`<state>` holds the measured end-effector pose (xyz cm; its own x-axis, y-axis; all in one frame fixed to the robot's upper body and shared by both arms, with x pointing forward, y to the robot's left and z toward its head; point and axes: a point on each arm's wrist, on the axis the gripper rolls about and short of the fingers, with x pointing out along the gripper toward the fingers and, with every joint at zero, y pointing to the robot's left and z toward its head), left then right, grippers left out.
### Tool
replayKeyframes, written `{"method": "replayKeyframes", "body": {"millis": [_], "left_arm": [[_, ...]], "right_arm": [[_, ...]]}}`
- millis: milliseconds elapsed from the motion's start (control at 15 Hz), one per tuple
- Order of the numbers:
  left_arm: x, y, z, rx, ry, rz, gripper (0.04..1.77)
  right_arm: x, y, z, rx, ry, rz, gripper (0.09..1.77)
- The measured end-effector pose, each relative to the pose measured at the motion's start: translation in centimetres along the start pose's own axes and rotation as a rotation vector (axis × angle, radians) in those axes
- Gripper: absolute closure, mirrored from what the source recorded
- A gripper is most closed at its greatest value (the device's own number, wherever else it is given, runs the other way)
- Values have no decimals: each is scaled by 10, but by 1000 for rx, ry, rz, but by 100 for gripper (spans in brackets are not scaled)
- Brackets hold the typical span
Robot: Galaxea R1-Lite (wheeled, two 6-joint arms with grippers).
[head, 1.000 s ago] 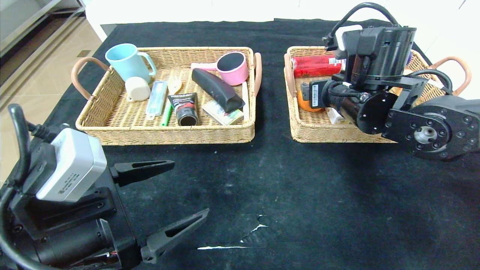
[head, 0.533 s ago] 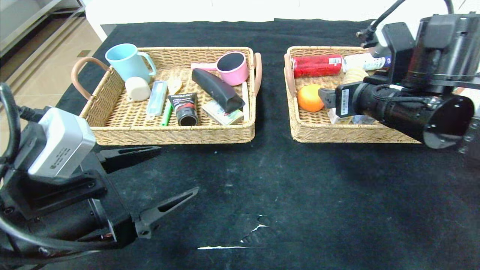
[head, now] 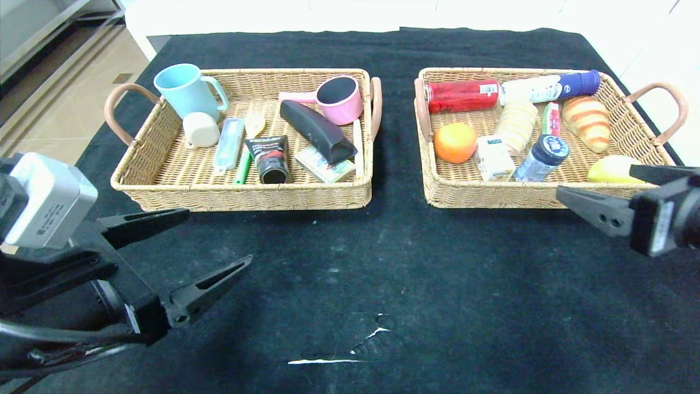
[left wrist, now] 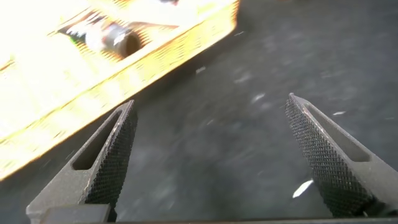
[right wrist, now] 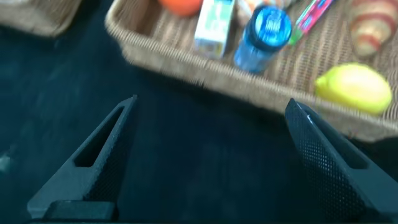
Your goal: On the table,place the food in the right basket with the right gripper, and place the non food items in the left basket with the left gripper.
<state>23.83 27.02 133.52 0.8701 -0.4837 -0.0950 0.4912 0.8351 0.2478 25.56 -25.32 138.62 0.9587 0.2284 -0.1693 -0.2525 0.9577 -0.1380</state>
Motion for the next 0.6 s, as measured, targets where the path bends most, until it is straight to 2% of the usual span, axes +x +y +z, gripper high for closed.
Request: {"method": "replayKeyframes", "body": {"millis": [200, 333, 600], "left_arm": [[-14, 5, -3, -5, 19, 69, 9], [-29, 7, -4, -11, 52, 93, 9], [-66, 5, 2, -13, 43, 137, 9]], "right_arm": [[-47, -16, -11, 1, 38, 108, 16], [-76, -23, -16, 7, 32, 140, 16], [-115, -30, -30, 20, -10, 190, 16]]}}
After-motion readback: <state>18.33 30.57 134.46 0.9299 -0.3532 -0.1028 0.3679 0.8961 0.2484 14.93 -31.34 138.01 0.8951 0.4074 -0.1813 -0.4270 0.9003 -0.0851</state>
